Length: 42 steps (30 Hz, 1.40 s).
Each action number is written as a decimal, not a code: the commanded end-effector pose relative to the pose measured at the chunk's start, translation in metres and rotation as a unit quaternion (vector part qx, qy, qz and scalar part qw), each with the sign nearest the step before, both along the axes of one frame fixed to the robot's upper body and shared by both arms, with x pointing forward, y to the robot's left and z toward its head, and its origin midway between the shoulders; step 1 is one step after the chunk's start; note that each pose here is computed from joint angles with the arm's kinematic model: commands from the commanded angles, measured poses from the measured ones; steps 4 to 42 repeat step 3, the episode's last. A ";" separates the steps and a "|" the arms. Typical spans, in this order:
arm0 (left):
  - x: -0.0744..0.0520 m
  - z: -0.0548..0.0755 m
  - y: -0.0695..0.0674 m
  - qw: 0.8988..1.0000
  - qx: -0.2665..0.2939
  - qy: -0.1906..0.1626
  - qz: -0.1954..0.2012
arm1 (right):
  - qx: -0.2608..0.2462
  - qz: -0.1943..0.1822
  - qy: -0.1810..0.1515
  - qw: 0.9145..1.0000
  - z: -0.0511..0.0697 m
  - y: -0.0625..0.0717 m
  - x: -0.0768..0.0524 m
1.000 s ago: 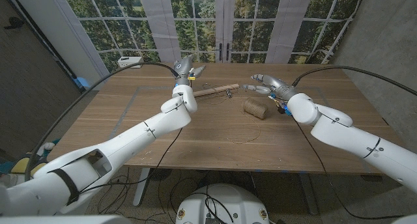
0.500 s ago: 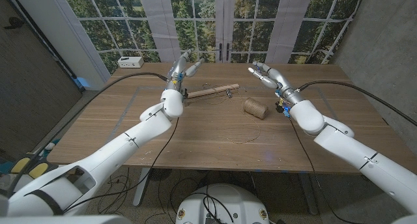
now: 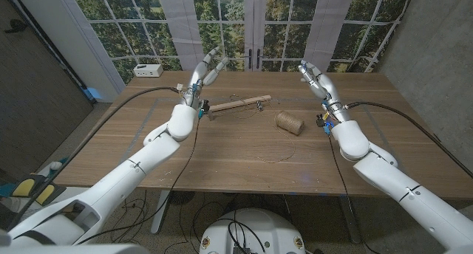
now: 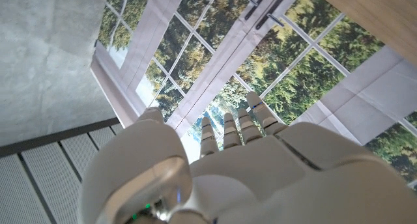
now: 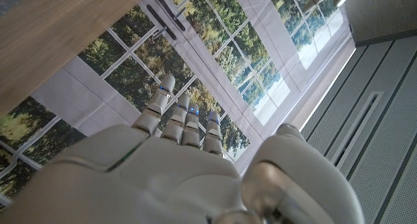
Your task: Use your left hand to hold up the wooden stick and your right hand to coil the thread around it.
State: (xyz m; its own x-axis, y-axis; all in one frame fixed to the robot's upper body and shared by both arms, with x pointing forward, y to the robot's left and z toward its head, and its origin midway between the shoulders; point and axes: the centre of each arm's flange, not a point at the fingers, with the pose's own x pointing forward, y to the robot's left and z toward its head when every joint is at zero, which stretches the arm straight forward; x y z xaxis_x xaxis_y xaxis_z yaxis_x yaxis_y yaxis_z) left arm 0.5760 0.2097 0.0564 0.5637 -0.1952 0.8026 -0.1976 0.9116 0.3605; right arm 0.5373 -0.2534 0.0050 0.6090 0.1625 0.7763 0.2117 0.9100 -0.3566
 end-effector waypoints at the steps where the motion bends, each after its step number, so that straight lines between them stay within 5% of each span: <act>1: -0.003 -0.023 0.025 0.997 -0.056 0.029 -0.043 | 0.052 -0.027 0.002 0.998 -0.015 0.004 -0.009; 42: -0.003 -0.029 0.030 0.998 -0.044 0.017 -0.035 | 0.048 -0.031 -0.001 0.998 -0.012 0.006 -0.011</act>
